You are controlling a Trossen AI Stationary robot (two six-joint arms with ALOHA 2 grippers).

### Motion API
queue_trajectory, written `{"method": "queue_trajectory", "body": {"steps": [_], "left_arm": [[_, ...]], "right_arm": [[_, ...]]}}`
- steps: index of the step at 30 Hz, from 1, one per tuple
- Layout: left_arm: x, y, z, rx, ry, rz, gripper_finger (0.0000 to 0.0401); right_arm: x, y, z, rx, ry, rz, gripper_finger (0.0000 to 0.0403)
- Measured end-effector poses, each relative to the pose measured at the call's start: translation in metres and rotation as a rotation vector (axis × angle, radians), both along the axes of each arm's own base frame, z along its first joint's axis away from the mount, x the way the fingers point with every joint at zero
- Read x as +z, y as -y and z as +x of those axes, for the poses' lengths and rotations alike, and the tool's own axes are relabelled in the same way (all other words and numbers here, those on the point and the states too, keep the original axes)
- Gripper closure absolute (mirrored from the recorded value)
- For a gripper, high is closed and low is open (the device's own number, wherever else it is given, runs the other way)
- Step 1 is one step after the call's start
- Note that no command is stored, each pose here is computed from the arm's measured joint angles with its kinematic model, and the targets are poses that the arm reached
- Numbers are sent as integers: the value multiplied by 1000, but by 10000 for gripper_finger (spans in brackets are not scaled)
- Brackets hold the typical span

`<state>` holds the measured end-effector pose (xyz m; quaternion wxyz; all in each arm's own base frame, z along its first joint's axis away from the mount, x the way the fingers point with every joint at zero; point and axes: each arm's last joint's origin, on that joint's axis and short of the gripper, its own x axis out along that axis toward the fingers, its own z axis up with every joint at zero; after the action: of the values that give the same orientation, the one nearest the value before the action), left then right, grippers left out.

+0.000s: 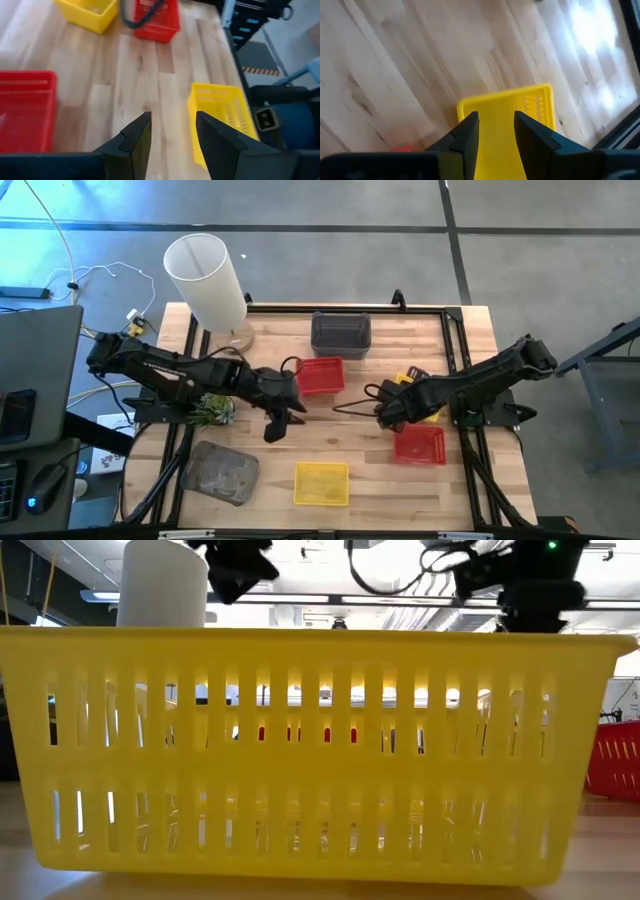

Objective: Stack baskets by color
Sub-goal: Stack the yellow bin on the stacked yellow bins

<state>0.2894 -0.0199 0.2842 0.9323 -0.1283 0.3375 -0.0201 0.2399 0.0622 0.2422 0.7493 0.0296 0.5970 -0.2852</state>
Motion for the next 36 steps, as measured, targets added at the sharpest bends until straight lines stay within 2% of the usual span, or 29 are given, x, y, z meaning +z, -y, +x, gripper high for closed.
{"method": "queue_trajectory", "body": {"steps": [6, 18, 28, 36], "left_arm": [[-2, 25, 0, 7, 5, 24, 261], [-15, 70, 7, -10, 34, 107, 261], [-52, 87, 25, -32, -41, 128, 261], [-63, 90, 33, -32, -52, 97, 261]], "right_arm": [[7, -1, 7, -48, 91, -9, 293], [8, -4, 18, -52, 223, 14, 293], [9, -4, 22, -43, 260, 0, 293], [10, -5, 23, -27, 267, -7, 293]]}}
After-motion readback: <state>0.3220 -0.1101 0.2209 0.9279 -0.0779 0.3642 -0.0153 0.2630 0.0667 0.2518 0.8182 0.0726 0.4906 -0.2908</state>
